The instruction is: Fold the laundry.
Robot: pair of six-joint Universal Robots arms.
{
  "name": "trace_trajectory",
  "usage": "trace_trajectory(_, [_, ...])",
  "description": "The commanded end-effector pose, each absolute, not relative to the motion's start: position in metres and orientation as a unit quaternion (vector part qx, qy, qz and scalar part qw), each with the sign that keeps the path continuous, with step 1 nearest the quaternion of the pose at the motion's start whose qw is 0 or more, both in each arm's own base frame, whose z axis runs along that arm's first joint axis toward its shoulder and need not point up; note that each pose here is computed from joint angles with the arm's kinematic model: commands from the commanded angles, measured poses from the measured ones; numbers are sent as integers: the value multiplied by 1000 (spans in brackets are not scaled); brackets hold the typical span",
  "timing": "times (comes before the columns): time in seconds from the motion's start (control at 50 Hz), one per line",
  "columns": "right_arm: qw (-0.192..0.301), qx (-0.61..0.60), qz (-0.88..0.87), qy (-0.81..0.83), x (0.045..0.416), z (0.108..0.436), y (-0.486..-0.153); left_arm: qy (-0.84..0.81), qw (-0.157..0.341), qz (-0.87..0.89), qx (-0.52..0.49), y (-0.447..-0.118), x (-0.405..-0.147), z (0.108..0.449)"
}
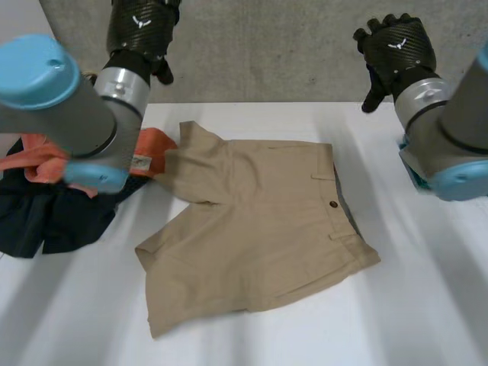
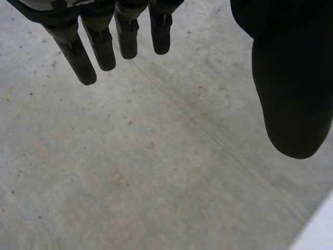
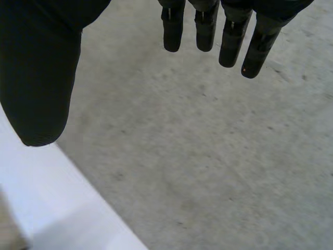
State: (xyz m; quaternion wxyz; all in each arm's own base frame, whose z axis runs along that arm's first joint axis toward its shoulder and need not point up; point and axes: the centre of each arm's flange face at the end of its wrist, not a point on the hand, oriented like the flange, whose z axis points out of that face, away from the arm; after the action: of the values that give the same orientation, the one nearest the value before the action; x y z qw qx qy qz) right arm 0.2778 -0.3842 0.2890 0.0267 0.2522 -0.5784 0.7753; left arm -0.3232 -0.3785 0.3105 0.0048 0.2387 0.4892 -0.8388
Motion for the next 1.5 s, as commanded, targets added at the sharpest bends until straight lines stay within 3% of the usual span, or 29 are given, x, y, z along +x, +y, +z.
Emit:
trace_trajectory(0.02, [-50, 366, 672, -642, 266, 293, -305, 573, -21, -765, 294, -261, -297, 292])
trace_trajectory(0.12, [-59, 422, 588, -688, 256, 268, -267, 635, -27, -696, 334, -201, -281, 258])
trace_trajectory(0.22, [-24, 488, 501, -714, 235, 218, -246, 716, -46, -578, 388, -138, -265, 210])
trace_trajectory(0.3, [-23, 513, 497, -700, 233, 191, -237, 771, -72, -506, 380, -112, -254, 186])
trace_trajectory(0.48, [-25, 506, 515, -692, 229, 139, -245, 818, -82, -450, 349, -109, -251, 143])
trace_trajectory(0.62, [-21, 508, 523, -684, 231, 119, -253, 807, -64, -497, 313, -132, -253, 142])
trace_trajectory(0.74, [-19, 509, 527, -681, 231, 116, -257, 789, -60, -526, 311, -143, -260, 142])
trace_trajectory(0.98, [-12, 499, 522, -692, 223, 135, -244, 784, 8, -500, 367, -147, -257, 120])
trace_trajectory(1.06, [-20, 505, 493, -708, 218, 142, -231, 772, 28, -511, 378, -141, -254, 131])
trace_trajectory(1.16, [-28, 525, 442, -727, 211, 166, -204, 757, 38, -503, 416, -115, -243, 159])
trace_trajectory(1.3, [-32, 544, 383, -746, 196, 197, -175, 781, 45, -409, 469, -79, -223, 172])
trace_trajectory(1.38, [-39, 548, 356, -756, 191, 201, -168, 782, 41, -389, 485, -75, -223, 174])
trace_trajectory(1.5, [-45, 550, 357, -754, 194, 197, -174, 767, 37, -426, 478, -99, -242, 183])
